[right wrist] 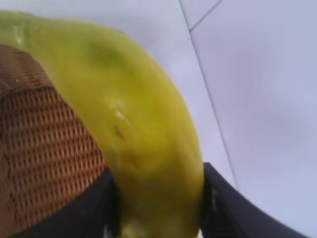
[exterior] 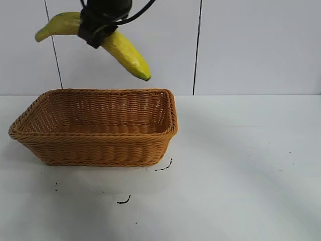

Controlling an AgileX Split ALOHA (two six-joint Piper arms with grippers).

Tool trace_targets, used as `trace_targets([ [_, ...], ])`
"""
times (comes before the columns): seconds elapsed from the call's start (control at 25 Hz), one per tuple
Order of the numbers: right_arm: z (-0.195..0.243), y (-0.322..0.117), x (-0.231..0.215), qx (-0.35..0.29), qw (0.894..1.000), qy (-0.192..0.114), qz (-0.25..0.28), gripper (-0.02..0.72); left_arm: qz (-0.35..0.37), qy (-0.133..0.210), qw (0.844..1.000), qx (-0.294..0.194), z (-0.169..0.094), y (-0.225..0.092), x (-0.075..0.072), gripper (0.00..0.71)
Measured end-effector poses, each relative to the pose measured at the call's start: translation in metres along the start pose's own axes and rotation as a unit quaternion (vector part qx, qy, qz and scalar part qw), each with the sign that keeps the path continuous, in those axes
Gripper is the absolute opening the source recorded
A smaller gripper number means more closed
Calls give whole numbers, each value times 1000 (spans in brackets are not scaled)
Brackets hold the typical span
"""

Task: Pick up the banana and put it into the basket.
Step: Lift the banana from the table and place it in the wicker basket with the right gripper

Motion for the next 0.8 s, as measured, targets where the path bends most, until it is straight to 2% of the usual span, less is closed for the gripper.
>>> trace_targets([
  [0.16, 30, -22, 12, 28, 999, 14, -5, 321, 0, 0, 1000, 0, 0, 0, 0, 695],
  [0.32, 48, -26, 19, 22, 1000, 13, -4, 321, 0, 0, 1000, 0, 0, 0, 0, 695],
  [0.64, 53, -19, 23, -1, 1000, 18, 18, 321, 0, 0, 1000, 0, 0, 0, 0, 695],
  [0.72, 52, -19, 24, -1, 1000, 22, 21, 368, 0, 0, 1000, 0, 0, 0, 0, 695],
  [0.8, 52, -18, 25, -3, 999, 24, 27, 486, 0, 0, 1000, 0, 0, 0, 0, 695],
])
Point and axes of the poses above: a point on each arm's last joint axis where the gripper is mounted, z pointing out along that axis toward the gripper, x along the wrist's bending axis when the last joint is at zero, y = z × x, the point moved 9 cm from there along z, pointing out along that axis toward the gripper, and after that the axes turned 4 degrees about -z, right-handed, at the moved point
